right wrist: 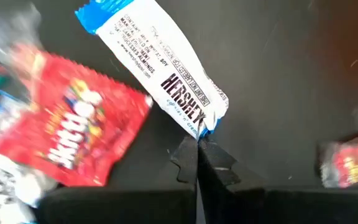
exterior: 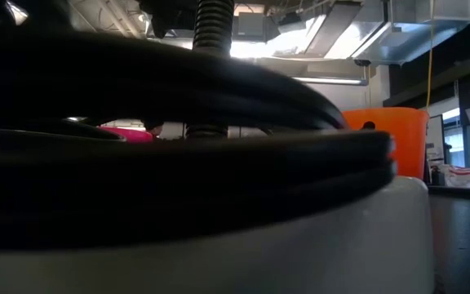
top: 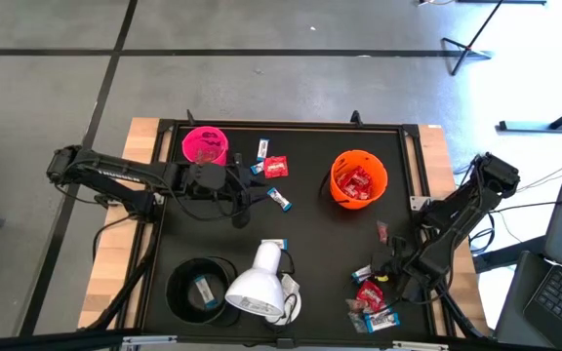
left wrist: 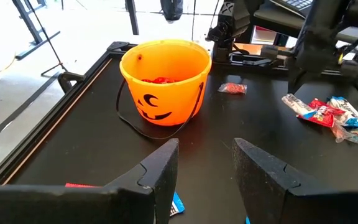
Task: Sort candy
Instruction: Put the white chocolate into the black bucket
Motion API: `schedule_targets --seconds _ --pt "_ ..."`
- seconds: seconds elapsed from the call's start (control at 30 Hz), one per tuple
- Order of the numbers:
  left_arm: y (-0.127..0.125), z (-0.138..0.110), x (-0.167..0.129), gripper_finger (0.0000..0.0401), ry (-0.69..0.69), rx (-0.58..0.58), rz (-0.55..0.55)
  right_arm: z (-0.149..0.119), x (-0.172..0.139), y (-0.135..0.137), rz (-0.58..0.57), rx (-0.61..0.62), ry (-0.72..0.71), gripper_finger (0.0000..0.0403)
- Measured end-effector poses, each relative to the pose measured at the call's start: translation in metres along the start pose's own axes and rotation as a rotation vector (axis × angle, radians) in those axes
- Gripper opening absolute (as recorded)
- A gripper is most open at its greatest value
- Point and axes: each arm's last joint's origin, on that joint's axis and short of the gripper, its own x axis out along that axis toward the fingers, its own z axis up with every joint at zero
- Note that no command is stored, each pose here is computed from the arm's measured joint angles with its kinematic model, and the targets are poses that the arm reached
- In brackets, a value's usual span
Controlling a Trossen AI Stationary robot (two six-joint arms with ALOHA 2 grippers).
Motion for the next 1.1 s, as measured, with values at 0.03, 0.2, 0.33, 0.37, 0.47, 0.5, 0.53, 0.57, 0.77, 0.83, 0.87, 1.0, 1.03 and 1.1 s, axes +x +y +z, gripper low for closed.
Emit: schedule_targets --seconds 0.03,0.2,0.33,0.37,0.47,0.5,0.53,0.57,0.77,0.83,0.87,1.0,1.03,1.1 --pt "0.0 0.0 0.0 0.0144 0.0 0.0 0.0 0.002 -0.004 0.0 0.001 0.002 -0.023 0.0" --pt "0.0 0.0 0.0 0.0144 0.0 -0.012 0.002 0.01 -0.024 -0.002 -0.025 0.009 -0.172 0.0" --pt "0.0 0.0 0.0 0.0144 -0.001 -0.014 -0.004 0.017 -0.041 -0.007 -0.056 0.015 -0.342 0.0" --pt "0.0 0.0 0.0 0.0144 -0.004 -0.015 -0.004 0.018 -0.044 -0.008 -0.07 0.02 -0.391 0.0" --pt "0.0 0.003 0.0 0.0144 -0.029 -0.007 -0.008 0.025 -0.053 -0.013 -0.124 0.056 -0.536 0.0" --pt "-0.001 0.004 0.0 0.0144 -0.041 -0.004 -0.009 0.028 -0.054 -0.016 -0.144 0.071 -0.573 0.0" --pt "-0.001 0.005 0.0 0.0144 -0.051 -0.003 -0.012 0.031 -0.055 -0.018 -0.167 0.087 -0.605 0.0" --pt "-0.001 0.007 0.0 0.0144 -0.066 -0.002 -0.014 0.034 -0.055 -0.021 -0.192 0.103 -0.635 0.0" --pt "-0.007 0.014 0.011 0.0144 -0.175 0.085 -0.022 0.06 -0.053 -0.04 -0.359 0.174 -0.745 0.0" --pt "-0.01 0.015 0.019 0.0144 -0.214 0.105 -0.023 0.072 -0.053 -0.046 -0.41 0.179 -0.777 0.0" --pt "-0.011 0.016 0.024 0.0144 -0.234 0.106 -0.023 0.078 -0.053 -0.049 -0.435 0.179 -0.795 0.0" --pt "-0.016 0.015 0.044 0.0144 -0.314 0.071 -0.025 0.104 -0.056 -0.059 -0.507 0.172 -0.854 0.0" --pt "-0.016 0.015 0.049 0.0144 -0.331 0.048 -0.028 0.11 -0.056 -0.062 -0.523 0.163 -0.862 0.0" --pt "-0.017 0.014 0.056 0.0144 -0.349 -0.011 -0.034 0.12 -0.058 -0.067 -0.547 0.153 -0.879 0.0"
